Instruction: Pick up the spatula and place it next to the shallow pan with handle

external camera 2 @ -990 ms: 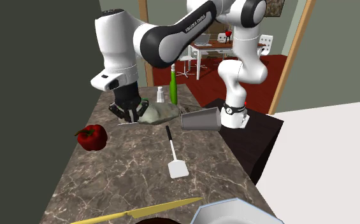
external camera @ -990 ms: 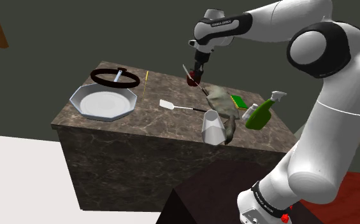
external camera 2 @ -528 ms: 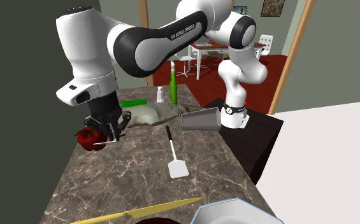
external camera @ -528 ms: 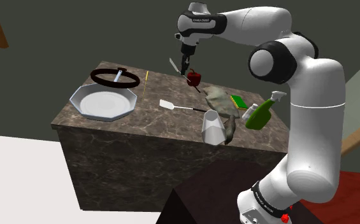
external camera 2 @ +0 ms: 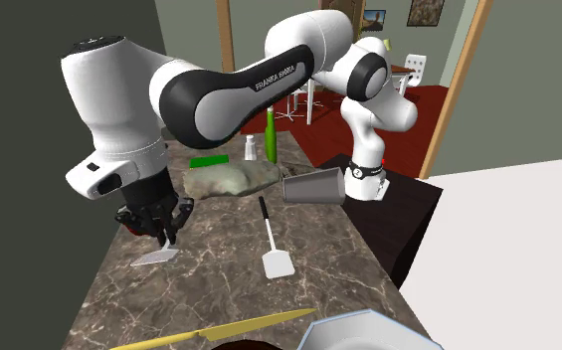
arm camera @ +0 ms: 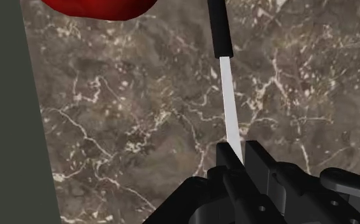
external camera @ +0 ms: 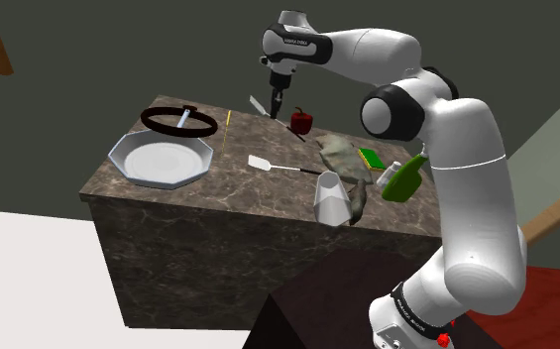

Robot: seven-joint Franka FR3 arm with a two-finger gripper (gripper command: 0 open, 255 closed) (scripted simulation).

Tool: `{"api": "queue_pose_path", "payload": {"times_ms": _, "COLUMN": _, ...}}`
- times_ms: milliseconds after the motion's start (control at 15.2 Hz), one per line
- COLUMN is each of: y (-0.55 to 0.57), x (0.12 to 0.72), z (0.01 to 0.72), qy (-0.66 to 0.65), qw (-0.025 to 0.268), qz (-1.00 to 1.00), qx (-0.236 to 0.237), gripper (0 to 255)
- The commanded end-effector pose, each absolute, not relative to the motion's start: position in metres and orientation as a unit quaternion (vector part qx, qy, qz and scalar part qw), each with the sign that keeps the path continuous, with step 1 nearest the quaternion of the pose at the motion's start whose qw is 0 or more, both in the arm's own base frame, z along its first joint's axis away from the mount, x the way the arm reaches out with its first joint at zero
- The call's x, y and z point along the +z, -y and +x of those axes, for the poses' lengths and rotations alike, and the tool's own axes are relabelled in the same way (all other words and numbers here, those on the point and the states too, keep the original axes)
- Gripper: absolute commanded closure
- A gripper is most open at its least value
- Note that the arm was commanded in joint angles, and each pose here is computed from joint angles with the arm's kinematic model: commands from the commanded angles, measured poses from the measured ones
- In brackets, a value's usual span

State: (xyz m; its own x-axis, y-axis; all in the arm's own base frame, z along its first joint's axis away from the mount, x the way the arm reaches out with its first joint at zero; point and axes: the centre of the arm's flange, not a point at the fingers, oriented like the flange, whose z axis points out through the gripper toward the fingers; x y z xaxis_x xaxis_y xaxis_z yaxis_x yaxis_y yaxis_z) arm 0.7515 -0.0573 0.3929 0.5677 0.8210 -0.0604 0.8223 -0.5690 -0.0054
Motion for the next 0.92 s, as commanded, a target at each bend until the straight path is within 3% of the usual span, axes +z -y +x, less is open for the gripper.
{"api": "queue_pose_path", "payload": {"times_ms": 0, "y": 0.058, "x": 0.383, "z": 0.753, "qy": -0.464, "qw": 0.012, "qz": 0.885, "qx": -0.028, "gripper": 255}}
{"api": "queue_pose_path", "payload": {"times_ms": 858, "y": 0.058, "x": 0.317, "z": 0.752, "qy": -0.464, "qw": 0.012, "qz": 0.885, "qx": -0.028, "gripper": 255}}
